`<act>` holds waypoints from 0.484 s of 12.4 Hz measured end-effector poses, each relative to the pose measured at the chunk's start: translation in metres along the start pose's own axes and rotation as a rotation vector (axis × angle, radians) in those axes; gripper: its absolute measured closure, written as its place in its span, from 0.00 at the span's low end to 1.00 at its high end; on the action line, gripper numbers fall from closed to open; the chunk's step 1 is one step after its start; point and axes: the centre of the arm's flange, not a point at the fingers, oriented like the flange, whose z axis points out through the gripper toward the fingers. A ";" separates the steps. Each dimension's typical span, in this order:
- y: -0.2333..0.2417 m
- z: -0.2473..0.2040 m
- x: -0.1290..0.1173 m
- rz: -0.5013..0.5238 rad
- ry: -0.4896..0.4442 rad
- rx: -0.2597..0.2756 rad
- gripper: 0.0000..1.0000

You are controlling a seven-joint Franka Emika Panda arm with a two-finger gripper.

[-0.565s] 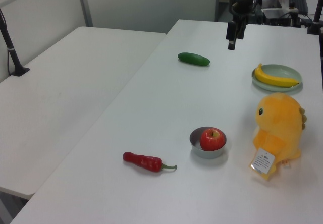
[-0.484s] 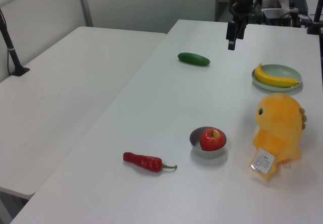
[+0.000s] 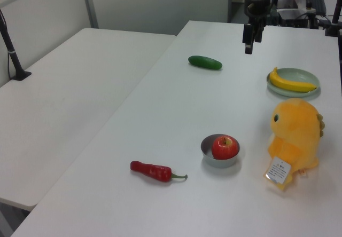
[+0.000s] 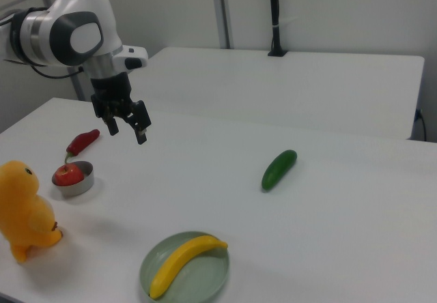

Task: Put the cucumber on the left side of the bowl

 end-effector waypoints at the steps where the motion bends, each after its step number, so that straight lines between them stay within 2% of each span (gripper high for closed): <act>1: 0.002 0.000 0.000 0.004 0.000 0.000 0.00; 4: 0.020 -0.005 0.009 0.036 0.058 0.007 0.00; 6: 0.043 -0.004 0.023 0.056 0.135 -0.030 0.00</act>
